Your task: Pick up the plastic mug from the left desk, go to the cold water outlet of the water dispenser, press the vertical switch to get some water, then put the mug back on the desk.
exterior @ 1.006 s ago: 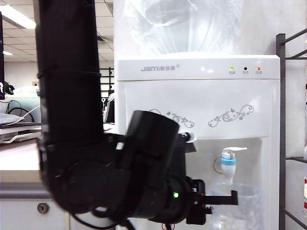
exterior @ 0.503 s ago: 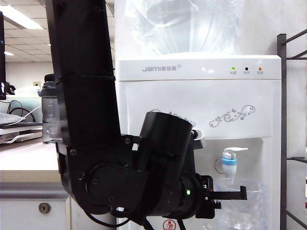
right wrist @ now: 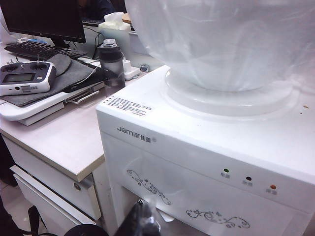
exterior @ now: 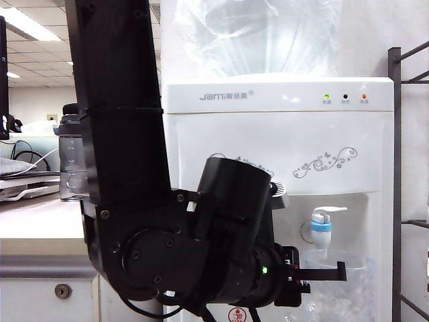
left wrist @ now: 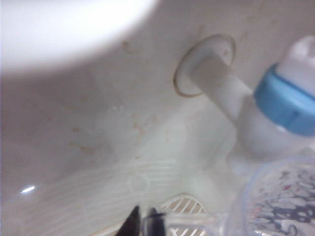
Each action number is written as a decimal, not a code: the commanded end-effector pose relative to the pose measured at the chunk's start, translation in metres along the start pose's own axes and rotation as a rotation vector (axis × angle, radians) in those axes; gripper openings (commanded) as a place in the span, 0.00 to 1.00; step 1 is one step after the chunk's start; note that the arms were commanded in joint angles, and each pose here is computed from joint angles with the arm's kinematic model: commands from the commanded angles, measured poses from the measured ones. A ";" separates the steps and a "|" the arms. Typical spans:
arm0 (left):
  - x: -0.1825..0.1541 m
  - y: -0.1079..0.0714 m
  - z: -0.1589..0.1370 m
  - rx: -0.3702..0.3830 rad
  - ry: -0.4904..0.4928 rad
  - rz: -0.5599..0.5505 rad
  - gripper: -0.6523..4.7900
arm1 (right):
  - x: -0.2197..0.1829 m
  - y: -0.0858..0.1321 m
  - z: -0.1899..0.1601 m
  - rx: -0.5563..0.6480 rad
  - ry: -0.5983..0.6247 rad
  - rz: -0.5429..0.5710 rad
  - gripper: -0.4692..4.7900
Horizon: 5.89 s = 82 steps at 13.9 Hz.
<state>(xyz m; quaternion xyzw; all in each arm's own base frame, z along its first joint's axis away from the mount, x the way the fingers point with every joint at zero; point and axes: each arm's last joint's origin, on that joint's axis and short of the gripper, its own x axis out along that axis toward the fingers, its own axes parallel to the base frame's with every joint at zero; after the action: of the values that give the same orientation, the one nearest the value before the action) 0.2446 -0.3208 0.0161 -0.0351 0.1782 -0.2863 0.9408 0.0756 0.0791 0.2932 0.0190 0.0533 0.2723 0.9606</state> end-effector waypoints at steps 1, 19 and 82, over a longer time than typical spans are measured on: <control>0.002 0.002 -0.003 -0.011 0.042 -0.014 0.11 | 0.000 0.000 0.002 0.002 -0.016 0.000 0.08; -0.004 0.007 -0.009 0.055 0.061 0.014 0.11 | 0.000 0.000 0.002 0.003 -0.017 0.000 0.08; -0.002 -0.015 -0.002 0.086 0.067 0.075 0.11 | -0.001 -0.001 0.008 0.000 -0.077 -0.028 0.08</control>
<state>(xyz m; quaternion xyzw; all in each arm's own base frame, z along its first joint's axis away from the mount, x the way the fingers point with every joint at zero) 0.2326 -0.3283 0.0138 0.0320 0.2021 -0.2664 0.9419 0.0763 0.0786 0.2985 0.0223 0.0265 0.2588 0.9653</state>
